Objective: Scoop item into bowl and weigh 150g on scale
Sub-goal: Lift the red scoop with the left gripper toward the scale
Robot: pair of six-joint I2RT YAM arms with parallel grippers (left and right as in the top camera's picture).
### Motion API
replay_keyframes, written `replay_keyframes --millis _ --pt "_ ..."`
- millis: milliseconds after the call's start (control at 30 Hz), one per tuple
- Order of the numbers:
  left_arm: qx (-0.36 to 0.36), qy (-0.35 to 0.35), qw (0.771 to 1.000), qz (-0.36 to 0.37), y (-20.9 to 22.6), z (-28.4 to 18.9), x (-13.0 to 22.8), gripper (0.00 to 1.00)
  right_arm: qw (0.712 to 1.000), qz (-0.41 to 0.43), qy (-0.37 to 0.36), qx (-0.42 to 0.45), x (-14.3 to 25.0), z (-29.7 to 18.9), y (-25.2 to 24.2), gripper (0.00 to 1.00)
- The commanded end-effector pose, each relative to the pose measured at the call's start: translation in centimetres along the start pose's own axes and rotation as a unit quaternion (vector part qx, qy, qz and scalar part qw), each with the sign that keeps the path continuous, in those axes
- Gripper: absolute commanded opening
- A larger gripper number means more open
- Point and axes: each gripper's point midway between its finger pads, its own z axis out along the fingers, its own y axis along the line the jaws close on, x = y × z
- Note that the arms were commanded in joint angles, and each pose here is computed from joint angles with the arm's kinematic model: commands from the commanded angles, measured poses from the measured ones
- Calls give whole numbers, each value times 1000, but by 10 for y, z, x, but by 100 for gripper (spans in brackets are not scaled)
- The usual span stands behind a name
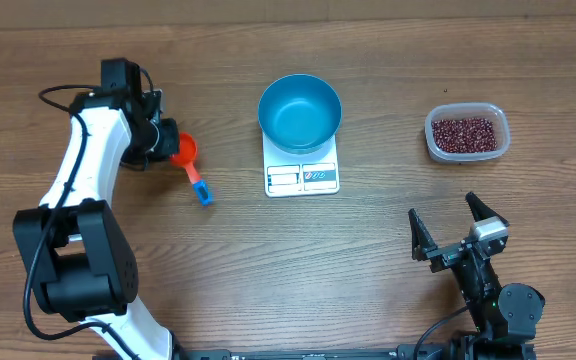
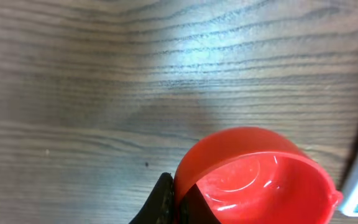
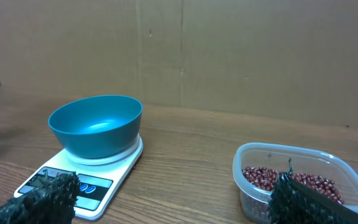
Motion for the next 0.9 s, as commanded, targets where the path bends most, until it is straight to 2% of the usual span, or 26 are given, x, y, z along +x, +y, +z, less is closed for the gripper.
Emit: replay_keyframes --millis 0,200,667,867 --pt "24 -2 996 -92 -9 -11 -8 4 1000 3 -1 -2 2 0 1 100" --pt "63 23 986 -155 -24 -18 -2 4 1000 3 -1 -2 2 0 1 100" --pt "210 79 961 -159 -75 -34 11 4 1000 3 -1 -3 2 0 2 100" --pt "263 93 947 -158 -92 -44 12 4 998 -7 -41 -47 -18 -2 17 100"
